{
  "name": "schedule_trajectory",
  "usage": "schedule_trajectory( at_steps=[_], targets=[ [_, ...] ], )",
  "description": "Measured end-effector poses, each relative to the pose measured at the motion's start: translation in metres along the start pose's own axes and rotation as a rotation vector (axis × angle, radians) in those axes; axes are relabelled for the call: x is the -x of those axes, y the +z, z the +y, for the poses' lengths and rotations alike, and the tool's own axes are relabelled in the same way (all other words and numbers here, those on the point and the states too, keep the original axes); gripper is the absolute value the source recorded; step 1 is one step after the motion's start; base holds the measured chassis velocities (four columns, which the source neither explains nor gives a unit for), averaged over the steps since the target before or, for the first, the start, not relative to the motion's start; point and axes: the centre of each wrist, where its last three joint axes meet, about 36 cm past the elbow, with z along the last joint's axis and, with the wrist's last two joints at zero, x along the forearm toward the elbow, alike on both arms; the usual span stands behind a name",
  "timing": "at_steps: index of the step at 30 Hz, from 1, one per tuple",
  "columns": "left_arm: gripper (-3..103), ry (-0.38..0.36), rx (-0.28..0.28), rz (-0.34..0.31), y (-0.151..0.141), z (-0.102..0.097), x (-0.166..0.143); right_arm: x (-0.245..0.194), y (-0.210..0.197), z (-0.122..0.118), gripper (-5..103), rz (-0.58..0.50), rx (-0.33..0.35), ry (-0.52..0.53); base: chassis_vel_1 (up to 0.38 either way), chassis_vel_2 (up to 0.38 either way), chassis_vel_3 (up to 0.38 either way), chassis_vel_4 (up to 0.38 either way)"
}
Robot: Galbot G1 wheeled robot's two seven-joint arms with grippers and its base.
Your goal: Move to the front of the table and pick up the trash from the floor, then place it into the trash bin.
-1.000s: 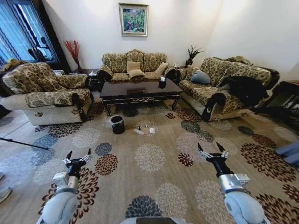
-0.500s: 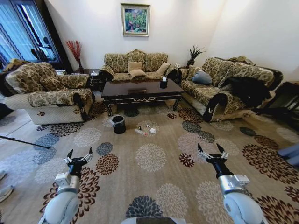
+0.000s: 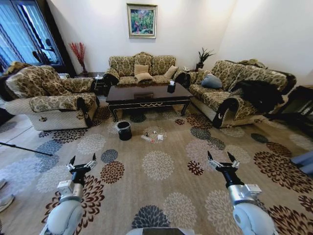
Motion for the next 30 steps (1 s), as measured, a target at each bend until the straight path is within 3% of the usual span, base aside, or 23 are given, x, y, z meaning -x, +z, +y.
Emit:
schedule_trajectory(
  at_steps=[14, 22, 30],
  targets=[
    [100, 0.062, -0.04, 0.049, -0.007, -0.014, -0.004, 0.0, 0.001, -0.001, 100, 0.012, 0.015, 0.022, 0.0, 0.0, 0.0, 0.0],
    [100, 0.03, -0.015, 0.065, -0.002, -0.013, -0.008, -0.001, 0.004, -0.002, 100, -0.002, -0.027, 0.036, 0.0, 0.0, 0.0, 0.0],
    [100, 0.024, -0.034, 0.103, -0.001, -0.012, -0.015, -0.002, 0.004, 0.0, 100, -0.007, -0.023, 0.034, 0.0, 0.0, 0.0, 0.0]
  ],
)
